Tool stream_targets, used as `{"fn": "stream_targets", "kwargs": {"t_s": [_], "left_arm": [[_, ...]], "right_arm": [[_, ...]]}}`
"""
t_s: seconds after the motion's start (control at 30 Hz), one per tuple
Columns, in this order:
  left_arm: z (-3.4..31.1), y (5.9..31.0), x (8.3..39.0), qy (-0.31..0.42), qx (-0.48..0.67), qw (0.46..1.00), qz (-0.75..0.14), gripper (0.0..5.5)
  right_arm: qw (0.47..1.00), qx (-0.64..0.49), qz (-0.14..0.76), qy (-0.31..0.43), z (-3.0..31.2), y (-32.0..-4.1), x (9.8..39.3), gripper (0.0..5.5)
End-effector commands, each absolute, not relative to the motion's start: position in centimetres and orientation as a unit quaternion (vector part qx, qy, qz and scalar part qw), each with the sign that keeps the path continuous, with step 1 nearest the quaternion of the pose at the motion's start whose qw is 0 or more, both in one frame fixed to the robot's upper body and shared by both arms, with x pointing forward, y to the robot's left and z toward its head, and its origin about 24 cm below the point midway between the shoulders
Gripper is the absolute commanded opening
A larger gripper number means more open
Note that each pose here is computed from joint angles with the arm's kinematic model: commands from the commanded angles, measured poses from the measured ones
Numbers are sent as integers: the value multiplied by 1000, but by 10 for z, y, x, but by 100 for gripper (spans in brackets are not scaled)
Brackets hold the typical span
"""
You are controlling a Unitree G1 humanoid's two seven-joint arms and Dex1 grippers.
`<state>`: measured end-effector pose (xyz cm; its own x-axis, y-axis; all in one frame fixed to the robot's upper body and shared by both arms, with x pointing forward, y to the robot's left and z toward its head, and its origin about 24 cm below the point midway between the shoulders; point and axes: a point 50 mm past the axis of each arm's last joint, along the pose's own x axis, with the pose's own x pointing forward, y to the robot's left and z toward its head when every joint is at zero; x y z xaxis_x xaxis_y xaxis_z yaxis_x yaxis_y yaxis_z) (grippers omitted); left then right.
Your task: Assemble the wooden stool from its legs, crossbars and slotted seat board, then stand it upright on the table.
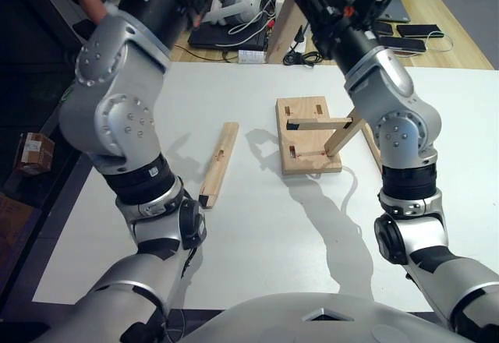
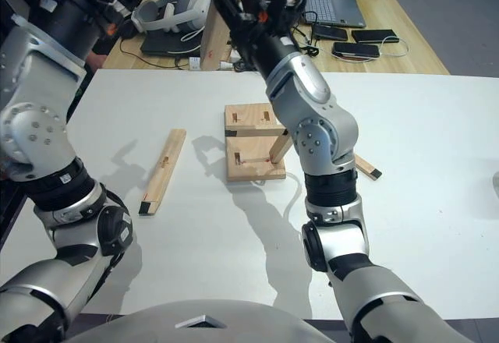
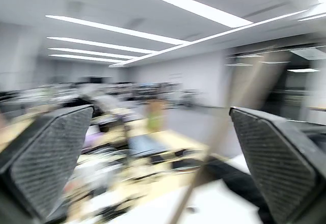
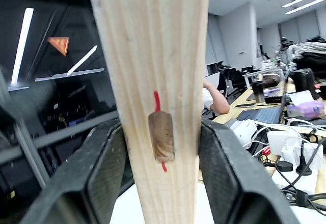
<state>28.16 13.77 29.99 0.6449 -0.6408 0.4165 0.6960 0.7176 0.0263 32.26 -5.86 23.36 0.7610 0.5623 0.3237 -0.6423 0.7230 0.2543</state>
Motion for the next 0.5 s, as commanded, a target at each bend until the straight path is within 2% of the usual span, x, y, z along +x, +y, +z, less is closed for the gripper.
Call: {"fn": "stream_targets", "kwargs": {"t_s": [0.03, 0.27, 0.5], "left_arm": [[310, 134, 272, -201, -53, 891, -404, 489], [308, 138, 281, -191, -47, 905, -377, 489], [293, 129, 284, -167, -9, 909, -383, 489]], "right_arm": [[918, 133, 348, -134, 234, -52, 317, 205], [911, 38, 378, -159, 229, -42, 308, 205], [900, -36, 394, -184, 226, -34, 303, 205]]}}
